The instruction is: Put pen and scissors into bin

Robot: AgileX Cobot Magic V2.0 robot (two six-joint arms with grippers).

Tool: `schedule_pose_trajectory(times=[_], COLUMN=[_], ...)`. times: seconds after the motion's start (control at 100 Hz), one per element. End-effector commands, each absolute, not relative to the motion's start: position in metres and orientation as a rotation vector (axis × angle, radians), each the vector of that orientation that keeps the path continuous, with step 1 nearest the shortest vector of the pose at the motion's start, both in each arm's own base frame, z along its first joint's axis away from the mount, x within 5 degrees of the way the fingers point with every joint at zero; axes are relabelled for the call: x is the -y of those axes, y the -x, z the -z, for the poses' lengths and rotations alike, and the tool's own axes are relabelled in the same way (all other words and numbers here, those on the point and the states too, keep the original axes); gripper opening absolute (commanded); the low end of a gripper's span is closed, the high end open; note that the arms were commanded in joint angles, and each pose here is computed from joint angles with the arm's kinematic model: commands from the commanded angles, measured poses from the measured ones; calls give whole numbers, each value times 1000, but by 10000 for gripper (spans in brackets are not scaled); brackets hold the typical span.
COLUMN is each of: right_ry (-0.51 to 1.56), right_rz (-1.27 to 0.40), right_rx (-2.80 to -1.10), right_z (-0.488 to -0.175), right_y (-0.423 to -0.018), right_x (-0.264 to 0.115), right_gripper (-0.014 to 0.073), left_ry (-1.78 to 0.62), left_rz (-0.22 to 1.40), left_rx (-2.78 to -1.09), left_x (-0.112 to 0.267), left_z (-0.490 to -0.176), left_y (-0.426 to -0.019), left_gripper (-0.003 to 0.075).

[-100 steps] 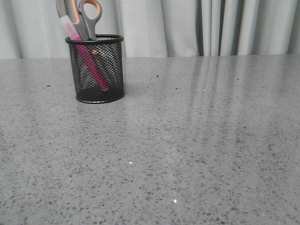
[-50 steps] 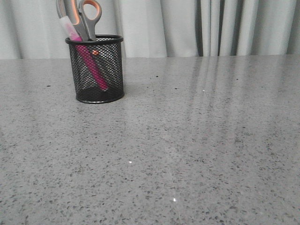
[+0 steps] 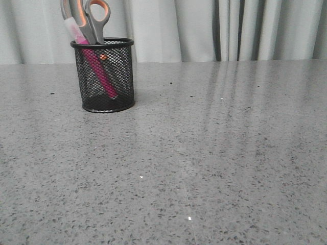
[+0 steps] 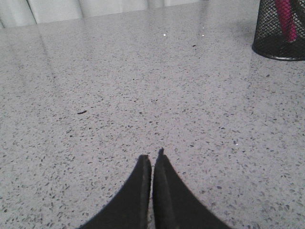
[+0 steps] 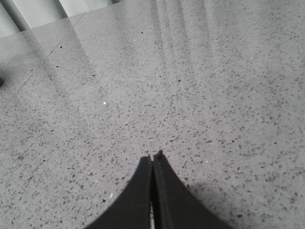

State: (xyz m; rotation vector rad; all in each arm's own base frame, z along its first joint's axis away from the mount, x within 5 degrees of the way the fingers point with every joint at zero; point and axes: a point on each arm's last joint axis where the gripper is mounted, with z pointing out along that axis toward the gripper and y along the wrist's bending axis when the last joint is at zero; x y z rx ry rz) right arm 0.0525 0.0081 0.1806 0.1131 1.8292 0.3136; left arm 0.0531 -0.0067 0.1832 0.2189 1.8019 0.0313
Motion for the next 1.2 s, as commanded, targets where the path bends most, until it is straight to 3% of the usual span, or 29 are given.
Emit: schedule_pose_trajectory(times=[0.0, 0.62, 0.81, 1.04, 1.19], right_ry=[-111, -111, 78, 200, 138], right_rz=[-315, -315, -117, -3, 6], right_rx=[-1775, -1777, -1715, -1748, -1759], right_z=[-181, -180, -185, -181, -181], right_y=[-53, -53, -54, -53, -53], right_x=[-8, -8, -5, -6, -4], right_gripper=[-69, -69, -69, -69, -69], left_ry=[-194, -194, -194, -194, -194], left_rz=[-25, -25, -25, -25, -25], left_rx=[-1764, -1764, -1764, -1764, -1764], left_x=[6, 6, 6, 6, 6], left_z=[-174, -174, -174, -174, -174], left_y=[-53, -53, -53, -53, -53], left_gripper=[-19, -19, -19, -19, -19])
